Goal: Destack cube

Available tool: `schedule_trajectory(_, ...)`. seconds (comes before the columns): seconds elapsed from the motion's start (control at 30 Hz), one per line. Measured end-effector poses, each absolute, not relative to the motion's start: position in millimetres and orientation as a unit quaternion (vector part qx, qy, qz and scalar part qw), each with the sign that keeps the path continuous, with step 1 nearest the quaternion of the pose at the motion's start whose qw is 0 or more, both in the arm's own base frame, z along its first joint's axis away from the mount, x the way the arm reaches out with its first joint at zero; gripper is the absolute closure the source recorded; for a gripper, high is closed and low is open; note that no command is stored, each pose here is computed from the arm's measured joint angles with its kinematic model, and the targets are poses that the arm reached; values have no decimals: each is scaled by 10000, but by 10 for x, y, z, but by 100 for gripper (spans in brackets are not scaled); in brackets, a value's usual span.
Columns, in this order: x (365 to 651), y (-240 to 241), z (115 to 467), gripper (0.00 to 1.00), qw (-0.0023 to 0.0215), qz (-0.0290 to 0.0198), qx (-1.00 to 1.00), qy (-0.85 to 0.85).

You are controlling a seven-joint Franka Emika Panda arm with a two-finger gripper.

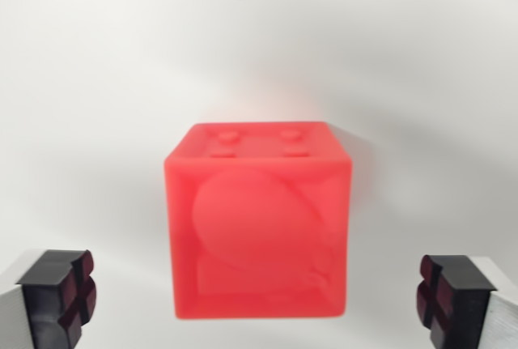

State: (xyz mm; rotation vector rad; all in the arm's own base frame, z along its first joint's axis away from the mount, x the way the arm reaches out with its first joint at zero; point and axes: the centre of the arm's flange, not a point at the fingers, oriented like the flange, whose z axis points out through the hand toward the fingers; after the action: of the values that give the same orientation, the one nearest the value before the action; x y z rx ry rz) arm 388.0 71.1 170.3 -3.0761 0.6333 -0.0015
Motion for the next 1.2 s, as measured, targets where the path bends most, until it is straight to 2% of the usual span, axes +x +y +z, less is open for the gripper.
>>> schedule_trajectory(0.53,3874,716,2305,0,11,-7,-9796,2010)
schedule_trajectory(1.2,3864,713,3169,0,30,-8,-9795,2016)
